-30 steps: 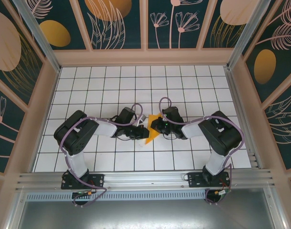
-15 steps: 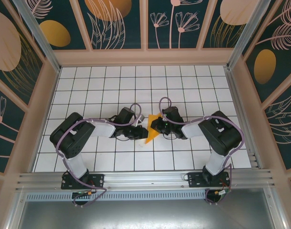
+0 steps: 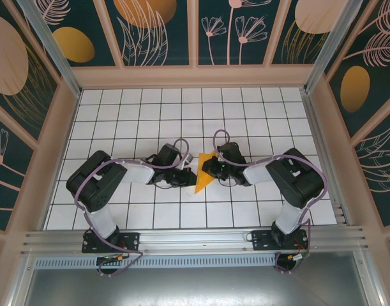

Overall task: Fold a paper plane with a square sheet of paper (pick it up from the middle)
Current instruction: Fourth fold the wing at the center of the table.

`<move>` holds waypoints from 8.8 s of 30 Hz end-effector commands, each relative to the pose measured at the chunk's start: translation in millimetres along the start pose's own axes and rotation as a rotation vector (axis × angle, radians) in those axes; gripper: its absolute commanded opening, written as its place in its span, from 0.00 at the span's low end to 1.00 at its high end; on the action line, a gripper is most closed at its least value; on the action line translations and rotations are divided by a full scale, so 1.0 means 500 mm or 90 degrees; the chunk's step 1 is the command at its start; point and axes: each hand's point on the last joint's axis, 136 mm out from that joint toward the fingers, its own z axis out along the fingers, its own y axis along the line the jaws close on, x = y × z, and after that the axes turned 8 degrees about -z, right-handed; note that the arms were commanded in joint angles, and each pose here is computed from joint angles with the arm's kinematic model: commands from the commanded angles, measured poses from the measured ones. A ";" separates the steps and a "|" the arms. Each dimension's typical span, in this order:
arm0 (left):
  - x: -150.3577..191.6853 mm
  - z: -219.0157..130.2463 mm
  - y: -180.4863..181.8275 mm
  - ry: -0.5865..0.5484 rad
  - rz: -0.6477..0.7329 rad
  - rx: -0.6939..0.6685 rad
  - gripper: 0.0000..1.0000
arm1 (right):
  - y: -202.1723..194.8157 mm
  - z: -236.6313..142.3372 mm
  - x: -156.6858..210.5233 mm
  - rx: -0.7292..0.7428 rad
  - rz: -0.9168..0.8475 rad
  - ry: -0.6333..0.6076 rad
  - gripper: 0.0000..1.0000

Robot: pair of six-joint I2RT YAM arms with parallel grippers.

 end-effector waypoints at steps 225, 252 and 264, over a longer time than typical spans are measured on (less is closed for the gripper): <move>0.014 -0.068 -0.089 -0.104 0.061 -0.023 0.12 | -0.161 0.006 0.095 0.216 0.053 0.047 0.12; 0.046 0.031 0.113 -0.036 -0.027 -0.175 0.04 | -0.075 0.005 0.033 0.152 0.013 0.019 0.14; 0.040 0.039 0.105 -0.034 -0.011 -0.162 0.01 | 0.050 -0.040 -0.004 0.011 -0.045 -0.016 0.01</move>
